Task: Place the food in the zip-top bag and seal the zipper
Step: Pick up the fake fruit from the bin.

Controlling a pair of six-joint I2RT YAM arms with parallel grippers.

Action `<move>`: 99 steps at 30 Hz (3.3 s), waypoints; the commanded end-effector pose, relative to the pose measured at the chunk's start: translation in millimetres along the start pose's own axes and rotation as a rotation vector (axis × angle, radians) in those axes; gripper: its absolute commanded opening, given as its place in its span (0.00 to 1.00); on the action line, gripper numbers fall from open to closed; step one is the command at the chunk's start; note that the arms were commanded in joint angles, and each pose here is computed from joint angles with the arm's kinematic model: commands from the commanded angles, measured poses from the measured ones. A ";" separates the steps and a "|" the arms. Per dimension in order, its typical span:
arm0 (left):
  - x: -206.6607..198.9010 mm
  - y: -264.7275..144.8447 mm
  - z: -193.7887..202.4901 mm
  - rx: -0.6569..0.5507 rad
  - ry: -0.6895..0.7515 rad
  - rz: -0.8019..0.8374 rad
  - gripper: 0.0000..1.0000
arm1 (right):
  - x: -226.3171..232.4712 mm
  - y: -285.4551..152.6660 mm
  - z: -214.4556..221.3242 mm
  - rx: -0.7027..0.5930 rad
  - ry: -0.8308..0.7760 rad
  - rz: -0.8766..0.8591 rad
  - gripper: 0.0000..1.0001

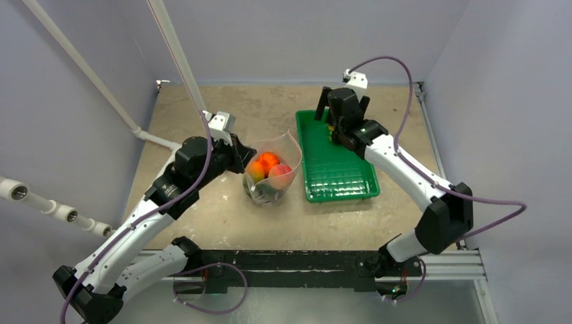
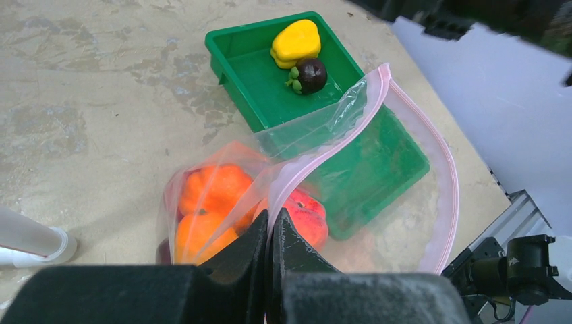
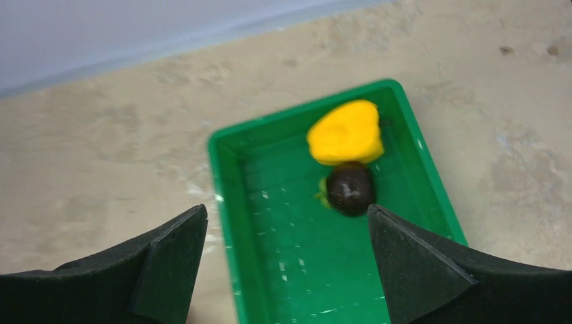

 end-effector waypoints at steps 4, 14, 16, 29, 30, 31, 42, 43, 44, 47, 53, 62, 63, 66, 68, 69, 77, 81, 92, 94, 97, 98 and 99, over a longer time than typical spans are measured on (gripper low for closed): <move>3.2 -6.3 -8.6 -0.047 0.024 -0.019 0.00 | -35.6 45.5 41.5 0.057 -0.039 0.123 0.92; 3.4 -6.5 -8.9 -0.045 0.028 -0.020 0.00 | -48.6 88.0 80.3 0.142 -0.076 0.141 0.99; 3.8 -6.5 -8.4 -0.044 0.028 -0.022 0.00 | -51.6 96.1 85.6 0.152 -0.081 0.149 0.99; 4.6 -7.0 -9.1 -0.046 0.033 -0.027 0.00 | -57.1 131.2 109.4 0.197 -0.112 0.160 0.99; 4.7 -7.0 -8.9 -0.045 0.034 -0.027 0.00 | -58.6 134.1 111.2 0.201 -0.118 0.168 0.99; 4.6 -7.0 -8.9 -0.045 0.035 -0.027 0.00 | -60.3 136.4 113.2 0.205 -0.124 0.177 0.98; 5.9 -4.8 -7.0 -0.036 0.038 -0.033 0.00 | -67.0 152.0 129.3 0.230 -0.136 0.200 0.86; 5.9 -4.8 -7.5 -0.037 0.038 -0.033 0.00 | -67.3 152.5 130.3 0.231 -0.136 0.201 0.85; 6.0 -4.3 -7.1 -0.035 0.038 -0.034 0.00 | -67.7 152.5 131.1 0.232 -0.136 0.201 0.83; 6.5 -3.7 -5.9 -0.030 0.038 -0.035 0.00 | -67.9 152.1 133.3 0.237 -0.135 0.197 0.77; 7.1 -3.2 -5.4 -0.027 0.039 -0.039 0.00 | -65.3 143.9 126.0 0.229 -0.118 0.172 0.54; 7.8 -3.0 -5.4 -0.026 0.039 -0.043 0.00 | -55.3 116.2 93.5 0.175 -0.068 0.093 0.35; 7.8 -2.8 -5.5 -0.026 0.039 -0.043 0.00 | -53.9 112.0 88.0 0.166 -0.060 0.082 0.34; 7.9 -2.4 -4.9 -0.023 0.039 -0.043 0.00 | -45.7 96.6 69.9 0.135 -0.046 0.042 0.33; 8.3 -1.9 -4.5 -0.022 0.038 -0.044 0.00 | -38.7 85.1 56.2 0.112 -0.037 0.008 0.33; 8.1 -1.6 -4.3 -0.021 0.039 -0.044 0.00 | -33.6 78.5 49.8 0.101 -0.036 -0.018 0.33; 9.5 -0.4 -3.0 -0.016 0.039 -0.050 0.00 | 3.9 13.2 -5.1 -0.029 -0.022 -0.193 0.33; 9.4 0.4 -2.2 -0.012 0.039 -0.050 0.00 | 34.4 -27.1 -29.8 -0.110 -0.027 -0.286 0.34; 9.5 -0.4 -2.9 -0.015 0.039 -0.051 0.00 | 78.7 -116.9 -72.5 -0.215 -0.007 -0.599 0.34; 9.3 -0.8 -3.2 -0.016 0.039 -0.050 0.00 | 85.6 -130.0 -74.5 -0.219 -0.013 -0.665 0.34; 9.2 -1.0 -3.4 -0.017 0.038 -0.050 0.00 | 95.3 -148.9 -75.6 -0.234 -0.024 -0.749 0.34; 9.4 -1.2 -3.7 -0.018 0.038 -0.050 0.00 | 97.9 -153.5 -74.8 -0.235 -0.033 -0.773 0.34; 9.0 -1.3 -3.8 -0.018 0.039 -0.049 0.00 | 101.1 -158.1 -73.6 -0.235 -0.042 -0.796 0.34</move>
Point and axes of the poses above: each gripper's point midway between its finger pads, its own y axis out along the fingers, its own x axis along the line the jaws close on, z = x × y, the point moved 3 cm from there along -y, back along the fingers, and after that the axes turned 1 degree about -y, right-handed, at the moved point
